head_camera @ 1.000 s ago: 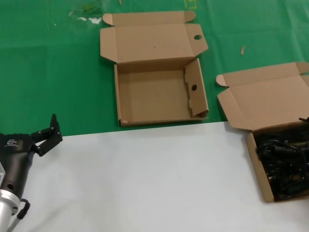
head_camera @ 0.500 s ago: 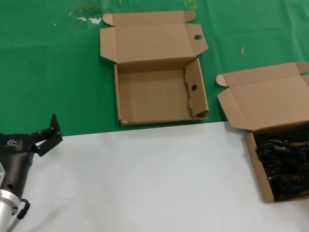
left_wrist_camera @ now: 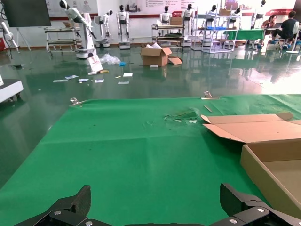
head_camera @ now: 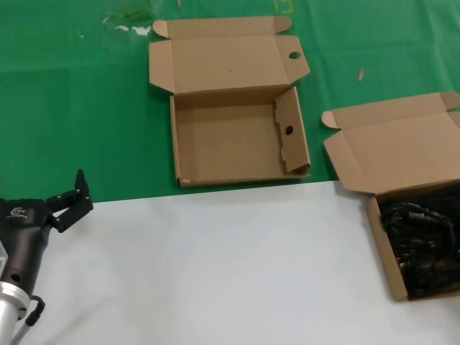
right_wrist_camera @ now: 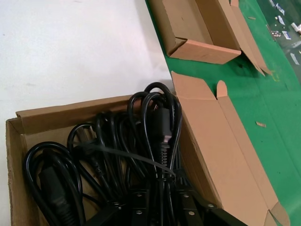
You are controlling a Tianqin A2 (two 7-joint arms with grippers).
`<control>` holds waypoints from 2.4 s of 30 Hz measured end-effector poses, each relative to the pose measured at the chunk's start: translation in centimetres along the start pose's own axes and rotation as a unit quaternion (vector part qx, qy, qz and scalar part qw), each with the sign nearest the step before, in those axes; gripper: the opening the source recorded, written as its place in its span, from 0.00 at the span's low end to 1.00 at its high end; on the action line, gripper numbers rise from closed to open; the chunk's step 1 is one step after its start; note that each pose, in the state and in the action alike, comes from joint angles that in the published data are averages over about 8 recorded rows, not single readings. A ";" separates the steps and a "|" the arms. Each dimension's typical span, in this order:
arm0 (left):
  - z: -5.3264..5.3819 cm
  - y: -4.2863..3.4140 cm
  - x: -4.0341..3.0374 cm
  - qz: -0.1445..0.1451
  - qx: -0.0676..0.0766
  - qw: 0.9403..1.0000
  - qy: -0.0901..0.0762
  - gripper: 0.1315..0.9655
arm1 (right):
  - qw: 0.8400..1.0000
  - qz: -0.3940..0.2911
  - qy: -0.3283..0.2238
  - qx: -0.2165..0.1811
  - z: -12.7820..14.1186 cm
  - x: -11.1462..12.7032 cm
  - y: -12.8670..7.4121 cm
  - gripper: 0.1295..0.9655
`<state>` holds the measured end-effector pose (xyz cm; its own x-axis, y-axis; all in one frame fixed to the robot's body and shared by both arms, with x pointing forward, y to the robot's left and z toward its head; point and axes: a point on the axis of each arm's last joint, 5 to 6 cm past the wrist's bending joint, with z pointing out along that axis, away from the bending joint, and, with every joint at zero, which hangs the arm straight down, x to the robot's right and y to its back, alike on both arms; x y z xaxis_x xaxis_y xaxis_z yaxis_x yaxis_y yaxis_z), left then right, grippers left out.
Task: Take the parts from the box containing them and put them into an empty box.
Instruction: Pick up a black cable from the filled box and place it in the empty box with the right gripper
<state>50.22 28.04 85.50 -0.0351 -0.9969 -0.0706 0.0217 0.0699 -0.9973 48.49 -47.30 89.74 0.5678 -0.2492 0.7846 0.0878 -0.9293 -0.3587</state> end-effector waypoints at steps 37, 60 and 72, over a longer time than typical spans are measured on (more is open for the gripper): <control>0.0 0.00 0.00 0.000 0.000 1.000 0.000 1.00 | 0.972 -0.130 0.041 0.192 17.0 5.7 -19.3 0.08; 0.0 0.00 0.00 0.000 0.000 1.000 0.000 1.00 | 0.971 -0.151 0.038 0.182 19.4 7.1 -19.7 0.17; 0.0 0.00 0.00 0.000 0.000 1.000 0.000 1.00 | 0.971 -0.151 0.038 0.182 19.4 7.1 -19.7 0.32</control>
<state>50.22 28.04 85.50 -0.0351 -0.9969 -0.0706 0.0218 0.0699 -0.9973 66.67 -25.44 92.52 0.4115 -0.0126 0.9113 0.5312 -0.8092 -0.2511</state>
